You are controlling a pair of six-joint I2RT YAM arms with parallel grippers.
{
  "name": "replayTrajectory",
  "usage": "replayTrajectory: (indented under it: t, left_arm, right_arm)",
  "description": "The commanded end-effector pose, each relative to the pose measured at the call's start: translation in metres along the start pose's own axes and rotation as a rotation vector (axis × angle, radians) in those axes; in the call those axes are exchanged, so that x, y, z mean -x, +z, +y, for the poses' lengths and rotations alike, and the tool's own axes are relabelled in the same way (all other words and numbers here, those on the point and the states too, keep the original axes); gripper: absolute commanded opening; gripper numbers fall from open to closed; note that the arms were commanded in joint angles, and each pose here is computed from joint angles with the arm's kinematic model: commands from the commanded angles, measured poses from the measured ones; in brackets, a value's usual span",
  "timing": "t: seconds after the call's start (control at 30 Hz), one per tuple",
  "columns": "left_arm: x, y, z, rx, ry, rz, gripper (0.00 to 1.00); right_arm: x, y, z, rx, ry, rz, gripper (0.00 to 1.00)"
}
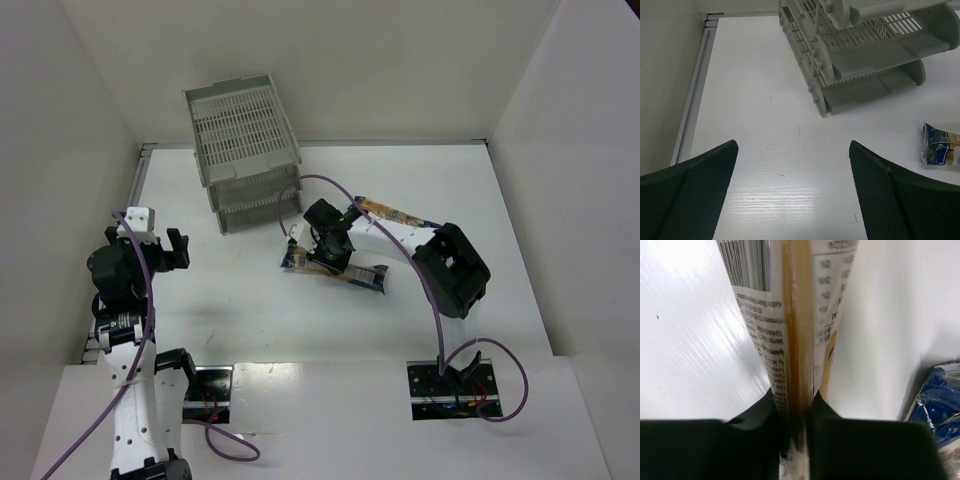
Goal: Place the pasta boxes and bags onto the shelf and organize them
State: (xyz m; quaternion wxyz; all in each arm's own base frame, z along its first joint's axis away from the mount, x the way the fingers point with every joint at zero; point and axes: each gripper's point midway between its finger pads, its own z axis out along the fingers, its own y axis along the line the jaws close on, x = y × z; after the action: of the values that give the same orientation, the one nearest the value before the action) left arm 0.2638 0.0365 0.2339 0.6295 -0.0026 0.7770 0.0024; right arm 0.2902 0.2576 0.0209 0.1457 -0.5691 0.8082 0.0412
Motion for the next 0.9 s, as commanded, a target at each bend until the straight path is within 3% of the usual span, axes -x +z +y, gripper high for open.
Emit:
replayTrajectory:
  t: [0.0, 0.17, 0.3, 0.57, 0.67, 0.73, 0.87]
  left_arm:
    - [0.007, -0.001, 0.001, 0.000, 0.012, -0.031, 0.99]
    - [0.007, -0.001, 0.001, 0.000, 0.012, -0.031, 0.99]
    - [0.007, -0.001, 0.001, 0.000, 0.012, -0.031, 0.99]
    - [0.011, -0.002, 0.001, 0.002, 0.018, -0.048, 0.99]
    - [0.011, -0.002, 0.002, 0.011, 0.018, -0.048, 0.99]
    - [0.011, -0.002, 0.006, 0.029, 0.018, -0.046, 0.99]
    - [0.014, -0.005, 0.022, 0.131, -0.001, -0.059, 0.99]
  right_arm:
    - [-0.044, 0.039, 0.037, 0.134, 0.044, 0.141, 0.00]
    - [0.011, -0.013, 0.047, 0.246, 0.043, -0.032, 0.00]
    - [0.066, -0.079, 0.038, 0.249, 0.003, -0.225, 0.00]
    - [0.088, -0.125, 0.053, 0.336, -0.009, -0.332, 0.00]
    - [0.126, -0.179, 0.040, 0.285, -0.041, -0.474, 0.00]
    - [0.162, -0.239, 0.023, 0.192, -0.054, -0.630, 0.00]
    - [0.212, -0.324, -0.010, 0.042, 0.076, -0.880, 0.00]
